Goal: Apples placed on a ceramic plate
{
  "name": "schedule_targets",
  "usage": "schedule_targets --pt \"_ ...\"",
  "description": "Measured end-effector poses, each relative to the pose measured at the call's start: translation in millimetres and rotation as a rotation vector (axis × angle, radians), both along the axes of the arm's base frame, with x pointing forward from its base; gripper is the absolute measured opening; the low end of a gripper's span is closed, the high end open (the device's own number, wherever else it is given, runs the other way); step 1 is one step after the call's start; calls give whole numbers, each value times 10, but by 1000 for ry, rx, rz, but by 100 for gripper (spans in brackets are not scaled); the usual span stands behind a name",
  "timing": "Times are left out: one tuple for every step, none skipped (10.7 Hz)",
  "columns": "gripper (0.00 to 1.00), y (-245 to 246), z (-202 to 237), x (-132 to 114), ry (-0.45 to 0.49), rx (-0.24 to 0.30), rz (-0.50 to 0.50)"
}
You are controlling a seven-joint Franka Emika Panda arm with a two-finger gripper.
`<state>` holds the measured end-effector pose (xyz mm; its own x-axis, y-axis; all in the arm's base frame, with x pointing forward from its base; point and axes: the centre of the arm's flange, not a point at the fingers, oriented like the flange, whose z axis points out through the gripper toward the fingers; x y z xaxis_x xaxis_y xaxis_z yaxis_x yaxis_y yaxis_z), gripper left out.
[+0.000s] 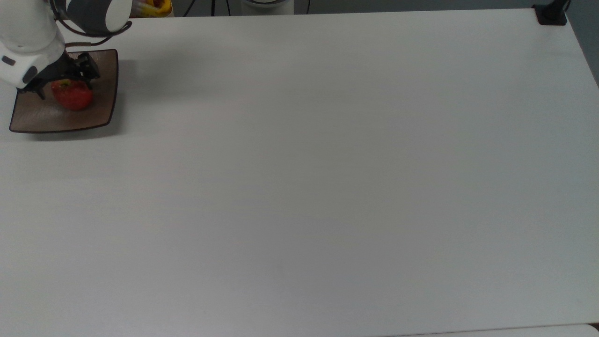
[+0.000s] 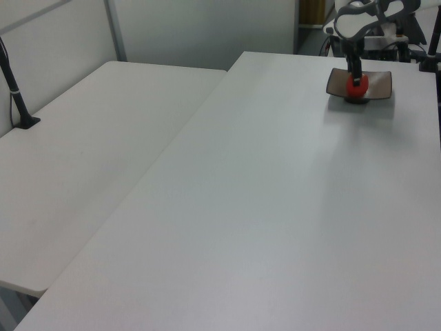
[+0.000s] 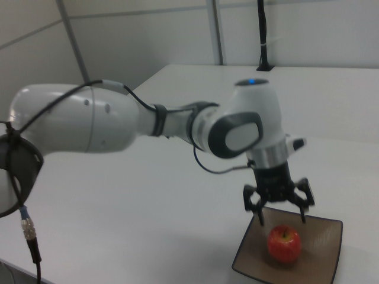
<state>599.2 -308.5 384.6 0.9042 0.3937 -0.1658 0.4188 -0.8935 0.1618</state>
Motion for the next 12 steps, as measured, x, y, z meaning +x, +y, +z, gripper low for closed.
schedule_targets --pt "100 118 278 36 -45 -5 -40" --pt "100 288 634 20 -78 4 -82" --pt "100 483 1015 -35 -110 18 -112" --pt "100 675 1397 -118 -159 46 -151" --pt "100 853 1738 -215 -219 107 -211" --pt "100 1035 2061 -319 -270 179 -267" --pt "100 1238 2352 -427 -289 235 -311" --pt "100 1474 2584 -517 -280 267 -335" --pt "100 1740 2746 -562 -270 286 -343" --pt "100 2058 2852 -564 -269 299 -355" --pt "100 2376 2905 -552 -270 308 -381" --pt "100 2676 2914 -543 -258 313 -400"
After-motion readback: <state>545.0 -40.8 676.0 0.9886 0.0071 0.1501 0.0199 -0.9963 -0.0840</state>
